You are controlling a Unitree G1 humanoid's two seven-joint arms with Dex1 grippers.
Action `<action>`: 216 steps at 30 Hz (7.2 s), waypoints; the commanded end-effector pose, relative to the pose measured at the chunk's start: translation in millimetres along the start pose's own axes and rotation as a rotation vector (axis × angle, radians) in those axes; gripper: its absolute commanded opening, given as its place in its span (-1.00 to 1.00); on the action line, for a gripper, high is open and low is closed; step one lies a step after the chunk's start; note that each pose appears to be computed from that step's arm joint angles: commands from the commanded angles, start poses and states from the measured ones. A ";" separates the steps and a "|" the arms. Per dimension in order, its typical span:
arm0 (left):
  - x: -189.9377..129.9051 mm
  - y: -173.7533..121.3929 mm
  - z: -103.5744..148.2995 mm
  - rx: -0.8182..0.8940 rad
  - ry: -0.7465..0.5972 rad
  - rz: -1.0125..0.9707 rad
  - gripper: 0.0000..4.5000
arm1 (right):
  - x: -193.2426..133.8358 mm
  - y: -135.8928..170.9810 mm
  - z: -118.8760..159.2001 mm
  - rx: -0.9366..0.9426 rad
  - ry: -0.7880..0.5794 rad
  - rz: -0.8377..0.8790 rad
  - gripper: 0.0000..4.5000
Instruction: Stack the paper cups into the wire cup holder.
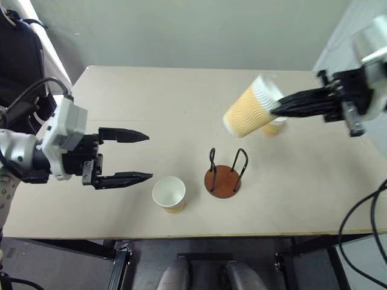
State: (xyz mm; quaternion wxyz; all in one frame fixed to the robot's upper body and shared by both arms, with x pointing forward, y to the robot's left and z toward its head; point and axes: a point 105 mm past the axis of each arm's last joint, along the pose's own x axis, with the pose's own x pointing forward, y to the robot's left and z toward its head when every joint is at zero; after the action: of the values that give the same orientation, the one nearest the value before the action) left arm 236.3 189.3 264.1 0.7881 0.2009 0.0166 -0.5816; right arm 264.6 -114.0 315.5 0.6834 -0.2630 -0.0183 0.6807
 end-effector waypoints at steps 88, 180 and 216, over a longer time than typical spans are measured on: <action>-4.0 -14.3 3.5 0.024 0.081 0.077 1.00 | -33.0 -93.6 -13.0 -0.111 0.088 -0.185 -1.00; 41.3 57.7 61.5 0.335 0.022 -0.136 -0.97 | -60.3 37.0 15.7 0.145 -0.188 -0.081 1.00; 145.2 28.0 44.3 0.549 0.090 -0.540 -0.73 | -62.1 53.8 5.8 0.167 -0.089 -0.203 1.00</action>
State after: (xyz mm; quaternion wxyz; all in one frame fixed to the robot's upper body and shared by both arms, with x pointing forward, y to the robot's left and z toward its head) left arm 300.7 46.8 264.4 0.5256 0.4036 -0.0343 -0.7481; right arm 216.0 -173.3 309.3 0.7679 -0.1497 -0.0002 0.6228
